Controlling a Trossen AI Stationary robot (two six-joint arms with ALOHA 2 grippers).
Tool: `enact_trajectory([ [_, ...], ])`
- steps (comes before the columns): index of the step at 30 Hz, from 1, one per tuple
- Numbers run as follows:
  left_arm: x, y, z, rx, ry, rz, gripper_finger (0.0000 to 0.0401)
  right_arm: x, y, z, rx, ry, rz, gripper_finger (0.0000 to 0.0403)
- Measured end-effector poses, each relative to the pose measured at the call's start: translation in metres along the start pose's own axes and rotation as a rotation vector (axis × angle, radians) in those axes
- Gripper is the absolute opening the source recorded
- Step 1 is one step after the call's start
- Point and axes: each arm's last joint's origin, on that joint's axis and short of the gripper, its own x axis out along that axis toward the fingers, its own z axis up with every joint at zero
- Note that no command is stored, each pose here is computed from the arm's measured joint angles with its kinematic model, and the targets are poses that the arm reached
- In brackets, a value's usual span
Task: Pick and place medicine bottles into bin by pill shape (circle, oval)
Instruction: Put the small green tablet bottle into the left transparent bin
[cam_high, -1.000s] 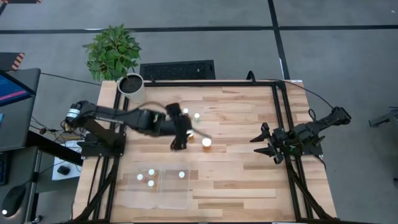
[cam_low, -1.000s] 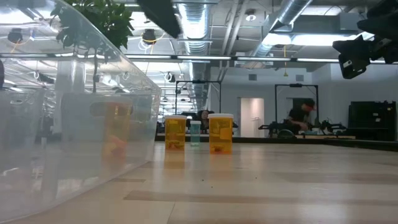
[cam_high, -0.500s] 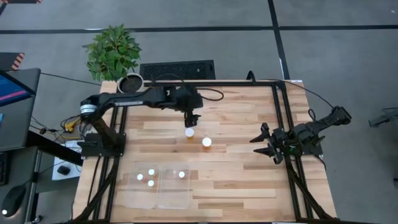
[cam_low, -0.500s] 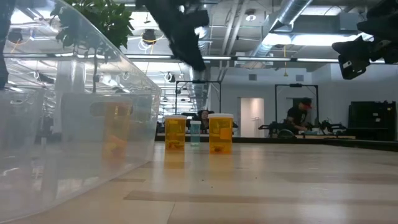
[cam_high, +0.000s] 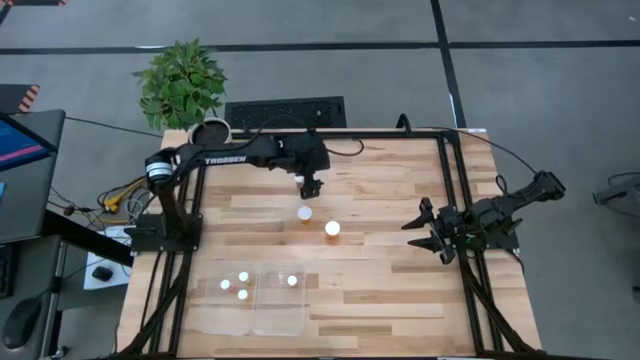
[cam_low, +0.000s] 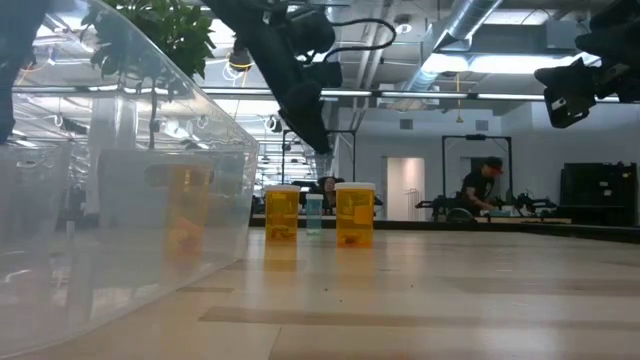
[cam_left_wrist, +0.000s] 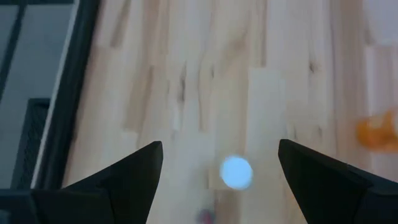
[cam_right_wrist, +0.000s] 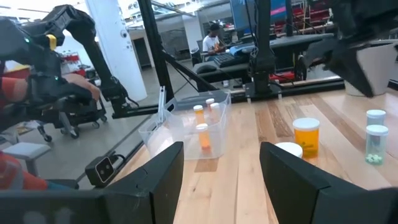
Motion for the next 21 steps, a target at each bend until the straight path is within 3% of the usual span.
enact_trajectory([
  [8,-0.003,-0.001,-0.009,-0.004,0.072,-0.057,0.0313,0.0,0.0,0.0,0.0,0.0,0.001,0.0226],
  [21,-0.055,-0.008,-0.009,0.021,0.056,-0.046,0.0313,0.0,0.0,0.0,0.0,-0.001,0.001,0.0226],
])
